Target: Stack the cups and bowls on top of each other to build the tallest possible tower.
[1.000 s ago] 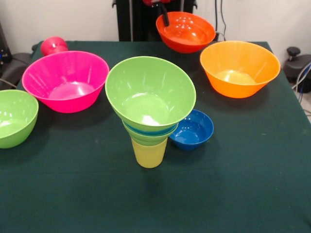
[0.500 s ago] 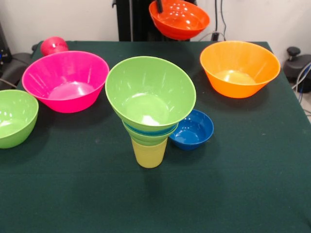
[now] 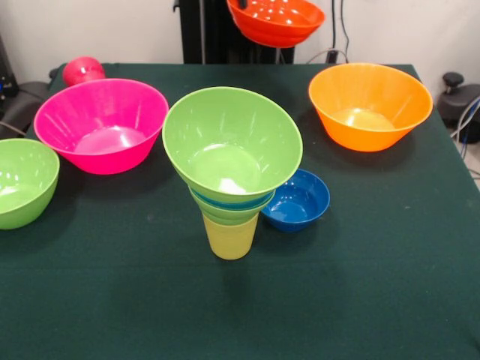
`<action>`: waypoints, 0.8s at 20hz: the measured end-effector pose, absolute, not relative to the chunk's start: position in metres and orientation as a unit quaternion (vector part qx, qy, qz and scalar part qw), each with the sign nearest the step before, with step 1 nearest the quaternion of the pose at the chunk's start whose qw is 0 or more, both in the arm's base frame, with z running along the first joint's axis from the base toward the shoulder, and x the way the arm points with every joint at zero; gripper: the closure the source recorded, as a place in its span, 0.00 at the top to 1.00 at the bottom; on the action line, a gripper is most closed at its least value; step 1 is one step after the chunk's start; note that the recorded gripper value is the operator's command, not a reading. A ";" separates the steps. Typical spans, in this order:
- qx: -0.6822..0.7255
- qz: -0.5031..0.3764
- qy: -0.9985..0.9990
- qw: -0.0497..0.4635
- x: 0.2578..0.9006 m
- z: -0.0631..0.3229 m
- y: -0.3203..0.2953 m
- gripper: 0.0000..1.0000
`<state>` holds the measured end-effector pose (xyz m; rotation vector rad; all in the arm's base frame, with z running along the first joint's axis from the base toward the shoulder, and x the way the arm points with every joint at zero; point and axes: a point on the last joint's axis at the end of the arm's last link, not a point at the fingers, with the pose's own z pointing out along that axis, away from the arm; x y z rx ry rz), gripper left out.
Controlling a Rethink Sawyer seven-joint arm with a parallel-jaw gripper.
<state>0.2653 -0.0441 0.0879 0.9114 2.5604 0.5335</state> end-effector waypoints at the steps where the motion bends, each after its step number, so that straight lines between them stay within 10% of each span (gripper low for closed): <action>1: 0.318 0.189 0.910 0.188 0.267 0.090 -0.045 0.00; 16: 0.246 0.163 0.932 0.213 0.335 0.119 -0.073 0.00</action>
